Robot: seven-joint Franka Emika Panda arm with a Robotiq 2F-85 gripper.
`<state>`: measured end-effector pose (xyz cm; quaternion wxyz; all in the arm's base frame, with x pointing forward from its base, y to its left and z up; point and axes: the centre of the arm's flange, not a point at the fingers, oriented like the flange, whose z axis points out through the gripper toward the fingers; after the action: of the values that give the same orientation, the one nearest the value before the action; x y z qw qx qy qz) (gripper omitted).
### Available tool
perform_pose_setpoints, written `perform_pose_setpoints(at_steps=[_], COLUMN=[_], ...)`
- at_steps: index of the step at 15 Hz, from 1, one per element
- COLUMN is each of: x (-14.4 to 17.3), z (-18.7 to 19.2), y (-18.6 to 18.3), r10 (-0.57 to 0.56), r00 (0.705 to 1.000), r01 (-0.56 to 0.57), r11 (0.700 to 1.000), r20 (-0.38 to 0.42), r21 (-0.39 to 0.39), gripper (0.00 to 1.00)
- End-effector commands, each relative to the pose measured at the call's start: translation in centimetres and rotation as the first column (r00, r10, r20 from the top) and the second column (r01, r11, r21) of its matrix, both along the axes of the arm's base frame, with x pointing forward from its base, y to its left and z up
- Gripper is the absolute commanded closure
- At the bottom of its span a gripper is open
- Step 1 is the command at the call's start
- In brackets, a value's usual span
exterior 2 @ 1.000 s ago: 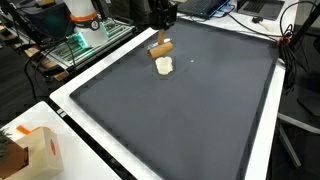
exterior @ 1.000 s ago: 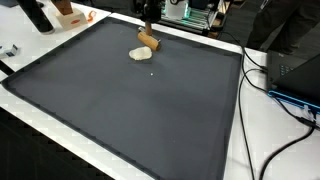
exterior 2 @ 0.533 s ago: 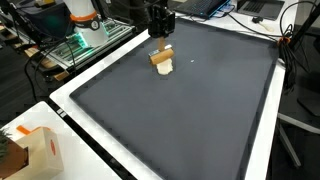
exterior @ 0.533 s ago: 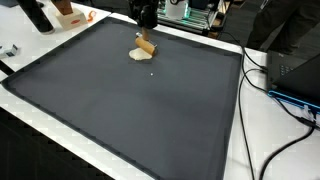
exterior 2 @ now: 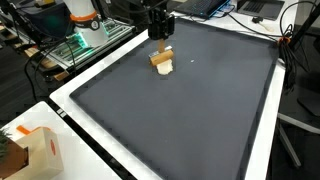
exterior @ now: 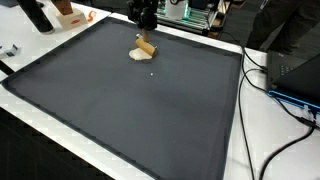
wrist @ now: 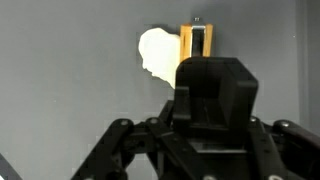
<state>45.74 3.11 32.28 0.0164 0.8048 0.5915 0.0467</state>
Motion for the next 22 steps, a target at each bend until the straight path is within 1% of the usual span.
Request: perform_pose_setpoints(at_steps=[1,8,10,12,22], x=[-0.1,0.1,0.5,0.8,1.9], z=[-1.4,-1.4,-1.5,-1.6,-1.7], y=[-0.2,0.0,-0.1,-0.1,0.1], r10=[0.036,0.073,0.036,0.005,-0.11], r00=[0.998,0.993,0.998,1.0,0.991], r01=[-0.034,-0.07,-0.036,-0.005,0.114], r11=[0.999,0.997,0.999,1.0,0.992], r20=[-0.06,-0.091,-0.046,-0.02,0.073], r21=[0.03,0.033,0.017,0.009,-0.057], gripper=[0.76,0.76,0.76,0.76,0.76])
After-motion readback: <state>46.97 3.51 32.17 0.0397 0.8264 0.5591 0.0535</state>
